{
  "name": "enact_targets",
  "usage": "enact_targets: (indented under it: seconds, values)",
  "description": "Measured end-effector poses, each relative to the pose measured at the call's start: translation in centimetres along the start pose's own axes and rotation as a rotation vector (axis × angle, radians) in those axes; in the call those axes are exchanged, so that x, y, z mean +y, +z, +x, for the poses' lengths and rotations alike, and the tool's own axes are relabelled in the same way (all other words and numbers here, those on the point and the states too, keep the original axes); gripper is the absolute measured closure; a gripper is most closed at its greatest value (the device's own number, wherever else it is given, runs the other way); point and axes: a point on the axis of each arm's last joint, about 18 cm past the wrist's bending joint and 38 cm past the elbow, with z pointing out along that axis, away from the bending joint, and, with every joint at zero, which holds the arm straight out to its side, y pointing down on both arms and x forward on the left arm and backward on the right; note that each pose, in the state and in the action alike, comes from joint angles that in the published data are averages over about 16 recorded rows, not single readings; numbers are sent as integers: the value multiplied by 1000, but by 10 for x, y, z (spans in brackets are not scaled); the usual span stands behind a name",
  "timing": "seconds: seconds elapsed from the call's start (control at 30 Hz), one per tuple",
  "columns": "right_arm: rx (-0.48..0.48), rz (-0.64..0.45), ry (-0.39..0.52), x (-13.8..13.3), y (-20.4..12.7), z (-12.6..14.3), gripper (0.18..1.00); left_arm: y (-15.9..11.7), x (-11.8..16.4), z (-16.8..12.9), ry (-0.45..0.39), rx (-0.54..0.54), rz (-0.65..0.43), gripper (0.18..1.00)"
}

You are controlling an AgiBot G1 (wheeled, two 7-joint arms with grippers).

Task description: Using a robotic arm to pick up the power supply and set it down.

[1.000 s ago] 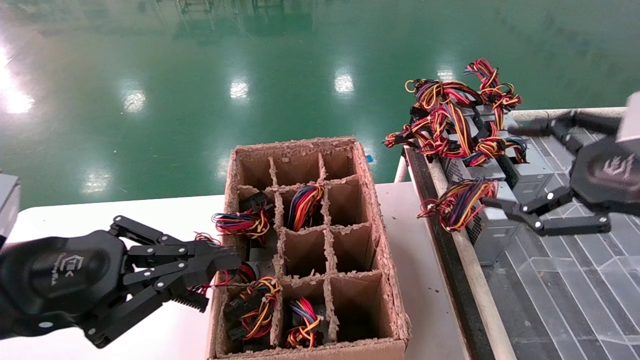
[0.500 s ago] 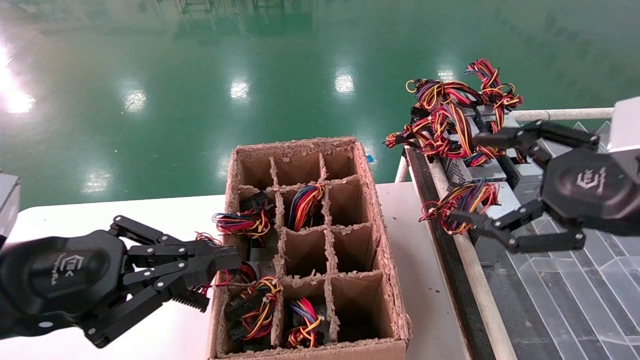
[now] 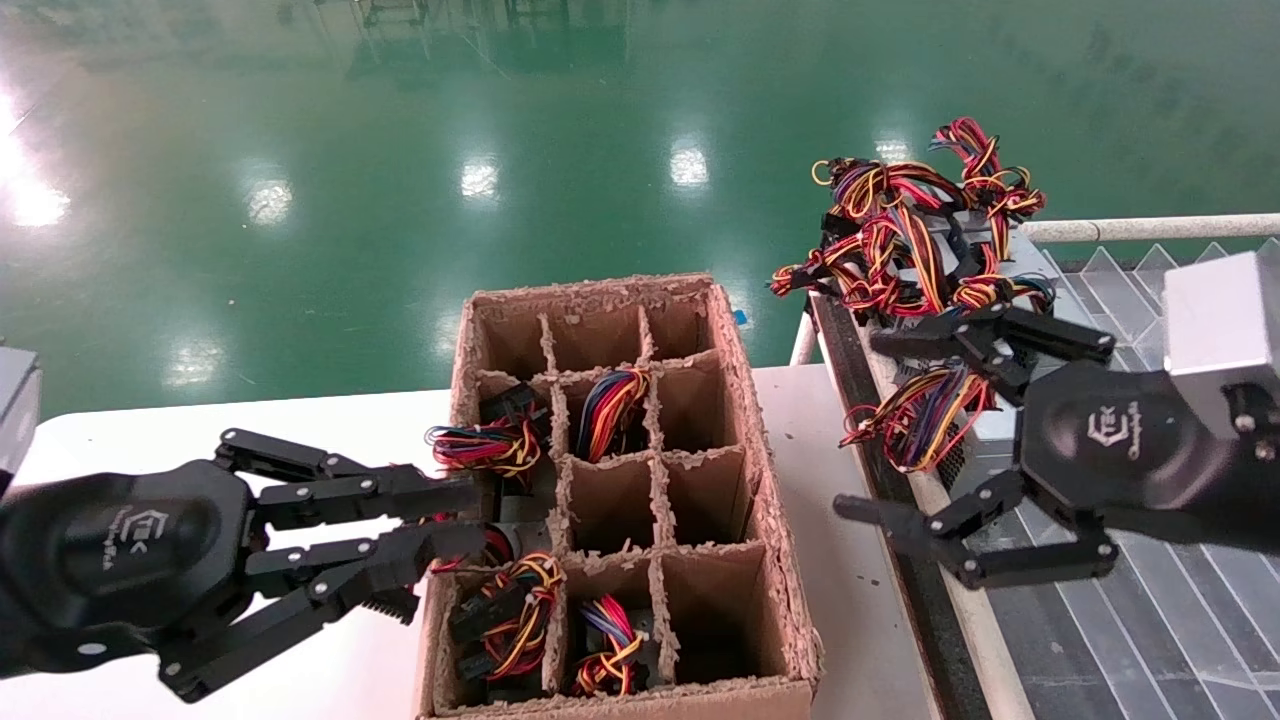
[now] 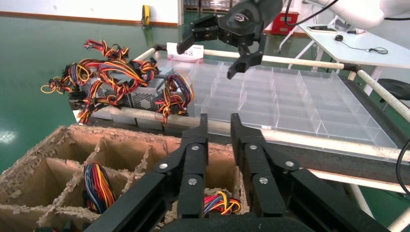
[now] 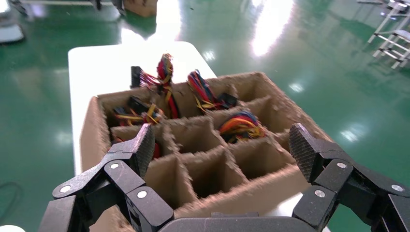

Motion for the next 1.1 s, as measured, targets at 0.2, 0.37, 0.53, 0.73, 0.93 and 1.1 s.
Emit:
enact_targets:
  seconds: [0.2, 0.37, 0.53, 0.73, 0.93, 1.1]
  values:
    - [-46, 49, 30, 1, 9, -10, 179, 0, 0, 0, 0, 0, 0, 851]
    - [-82, 90, 54, 1, 15, -19, 179, 0, 0, 0, 0, 0, 0, 761]
    - [-117, 132, 79, 1, 21, -28, 179, 0, 0, 0, 0, 0, 0, 653]
    - [-157, 182, 109, 1, 27, -37, 179, 0, 0, 0, 0, 0, 0, 510]
    - [-192, 229, 138, 0, 32, -46, 179, 0, 0, 0, 0, 0, 0, 381]
    - [-213, 260, 156, 0, 35, -52, 179, 0, 0, 0, 0, 0, 0, 299]
